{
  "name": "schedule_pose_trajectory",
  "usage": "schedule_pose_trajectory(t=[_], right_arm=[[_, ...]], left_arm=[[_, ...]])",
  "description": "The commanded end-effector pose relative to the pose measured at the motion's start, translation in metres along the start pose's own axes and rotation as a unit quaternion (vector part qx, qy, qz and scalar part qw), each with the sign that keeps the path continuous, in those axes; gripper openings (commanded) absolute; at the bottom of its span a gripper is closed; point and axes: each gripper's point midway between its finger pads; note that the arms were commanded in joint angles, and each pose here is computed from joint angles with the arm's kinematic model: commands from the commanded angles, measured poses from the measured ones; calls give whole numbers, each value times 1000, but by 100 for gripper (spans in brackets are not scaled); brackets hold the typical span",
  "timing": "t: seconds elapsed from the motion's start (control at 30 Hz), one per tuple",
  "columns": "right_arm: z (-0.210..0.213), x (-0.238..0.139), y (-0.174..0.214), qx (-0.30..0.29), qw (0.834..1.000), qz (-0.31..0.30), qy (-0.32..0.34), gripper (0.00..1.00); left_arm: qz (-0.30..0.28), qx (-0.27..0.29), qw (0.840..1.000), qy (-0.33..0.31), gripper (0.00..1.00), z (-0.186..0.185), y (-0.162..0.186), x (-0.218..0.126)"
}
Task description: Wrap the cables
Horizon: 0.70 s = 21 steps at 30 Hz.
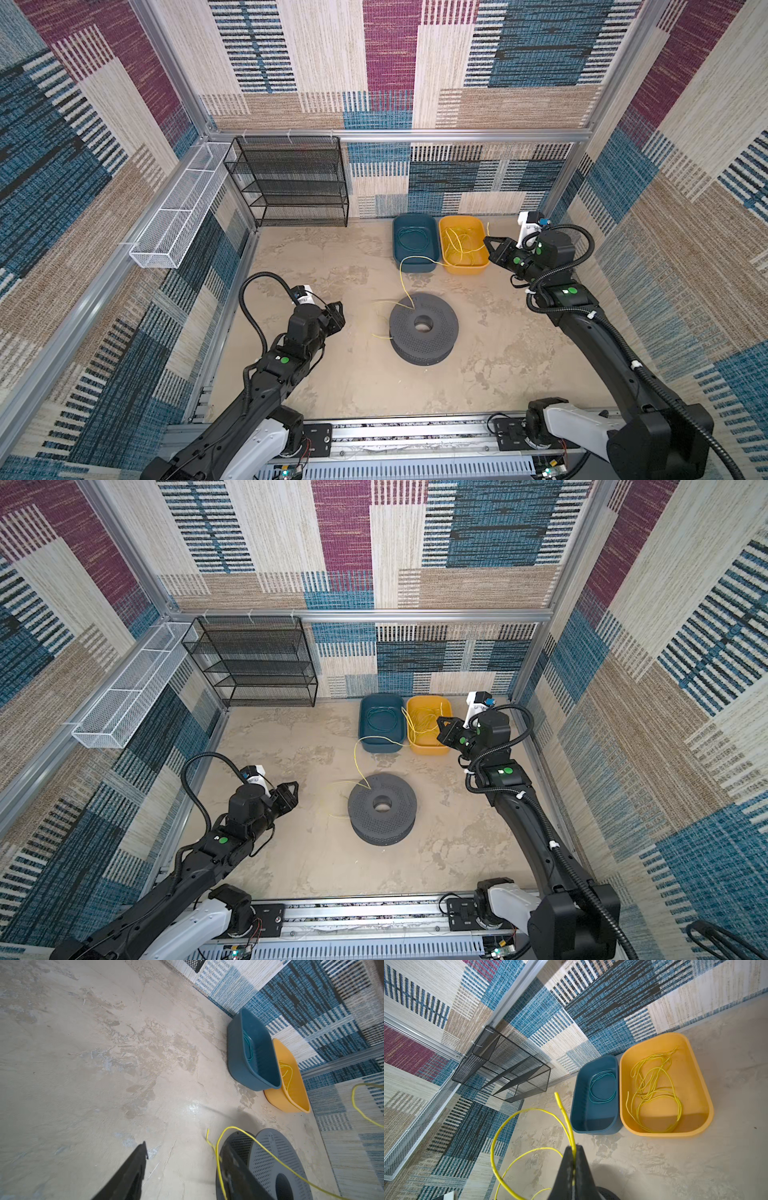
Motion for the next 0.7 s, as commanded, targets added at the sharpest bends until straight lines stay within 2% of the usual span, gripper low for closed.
schedule_pose_trajectory(t=[0.0, 0.07, 0.2, 0.33, 0.4, 0.5, 0.6, 0.67], right_arm=[[11, 2, -14, -6, 1000, -25, -14, 0], [14, 3, -14, -8, 1000, -25, -15, 0], [19, 7, -9, -11, 1000, -20, -15, 0], [26, 9, -4, -11, 1000, -15, -21, 0], [30, 10, -1, -11, 1000, -14, -24, 0], [34, 11, 3, -8, 1000, -10, -27, 0], [38, 9, 5, -7, 999, -9, -30, 0], [40, 7, 7, -7, 999, -7, -31, 0]], left_arm=[[-23, 13, 999, -21, 70, 2, -15, -14], [-29, 36, 999, -22, 73, -6, -26, -24], [-16, 99, 995, -5, 72, -40, -46, -36], [50, 148, 985, 70, 70, -104, -44, -29], [93, 197, 969, 117, 70, -146, -26, -24], [146, 272, 932, 191, 71, -213, 16, -24], [168, 285, 905, 267, 73, -264, 45, -26], [162, 276, 900, 295, 73, -284, 49, -25]])
Point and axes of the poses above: each gripper's point midway between its finger pads, its own x axis out along the fingers, its own z axis along the line the jaws close on, y = z × x, and after that the axes turned 8 degrees about -x, right-handed
